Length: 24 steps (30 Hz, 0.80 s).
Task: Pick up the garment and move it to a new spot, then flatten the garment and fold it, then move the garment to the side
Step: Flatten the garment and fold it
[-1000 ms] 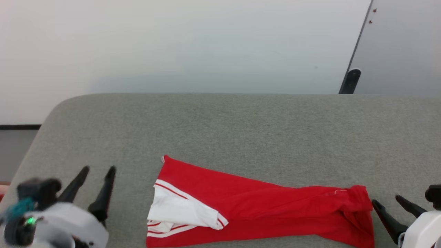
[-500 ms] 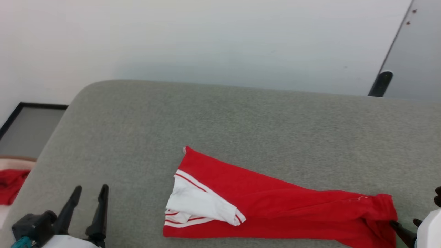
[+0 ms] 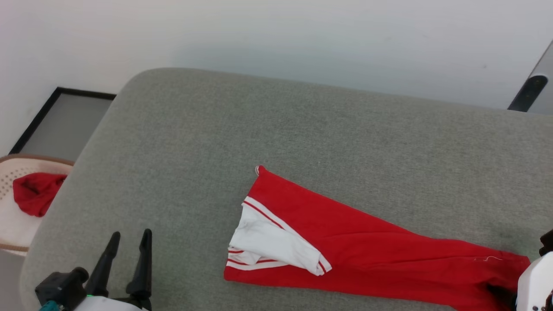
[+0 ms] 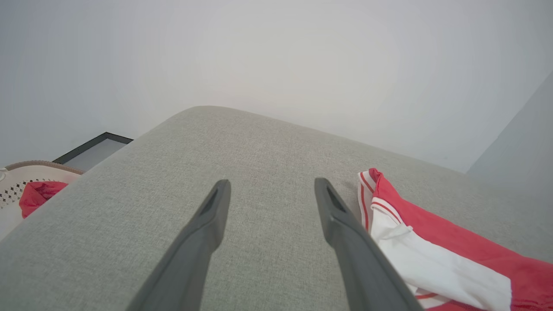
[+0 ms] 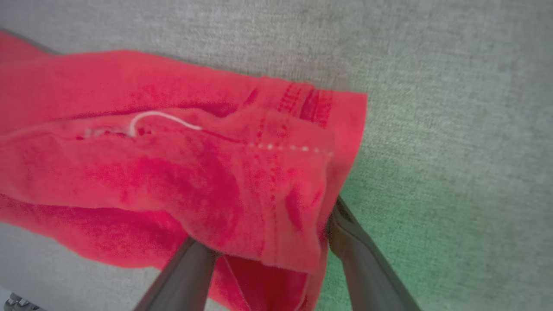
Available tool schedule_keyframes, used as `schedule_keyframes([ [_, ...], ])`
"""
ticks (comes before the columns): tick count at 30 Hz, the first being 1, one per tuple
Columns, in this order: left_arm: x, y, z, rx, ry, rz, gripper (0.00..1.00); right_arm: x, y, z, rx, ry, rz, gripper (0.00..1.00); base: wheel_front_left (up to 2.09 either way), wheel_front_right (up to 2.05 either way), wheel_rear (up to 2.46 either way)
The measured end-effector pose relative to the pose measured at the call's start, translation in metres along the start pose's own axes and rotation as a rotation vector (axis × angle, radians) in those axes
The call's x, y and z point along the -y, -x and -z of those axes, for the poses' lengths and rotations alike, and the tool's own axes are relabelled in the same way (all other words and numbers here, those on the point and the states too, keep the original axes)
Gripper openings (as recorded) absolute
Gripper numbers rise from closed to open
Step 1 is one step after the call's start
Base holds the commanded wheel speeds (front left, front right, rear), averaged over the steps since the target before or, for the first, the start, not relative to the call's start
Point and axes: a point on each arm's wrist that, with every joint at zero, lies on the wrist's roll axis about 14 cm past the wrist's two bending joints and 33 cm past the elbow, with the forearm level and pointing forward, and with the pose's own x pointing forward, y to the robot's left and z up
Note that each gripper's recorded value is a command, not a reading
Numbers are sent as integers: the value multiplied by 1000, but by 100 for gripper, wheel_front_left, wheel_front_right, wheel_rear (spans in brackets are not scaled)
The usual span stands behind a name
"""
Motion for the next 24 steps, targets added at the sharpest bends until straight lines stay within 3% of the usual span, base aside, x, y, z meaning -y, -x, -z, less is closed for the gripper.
schedule_keyframes([
  [3, -4, 1, 6, -13, 12, -14, 100, -1, -11, 3, -58, -3, -7, 100, 0, 0, 0],
  [4, -5, 0, 7, -14, 10, -17, 100, -2, -14, 4, -79, -4, -12, 79, 0, 0, 0],
  [5, -7, 0, 7, -14, 10, -23, 100, -3, -17, 5, -96, -9, -16, 0, 0, 0, 0],
  [18, -2, -7, 16, -26, 2, -10, 100, 10, -23, -8, -95, -60, -22, 0, 0, 0, 0],
  [24, 1, -7, 18, -31, -1, 1, 100, 50, -1, -28, -36, -72, 76, 0, 0, 0, 0],
])
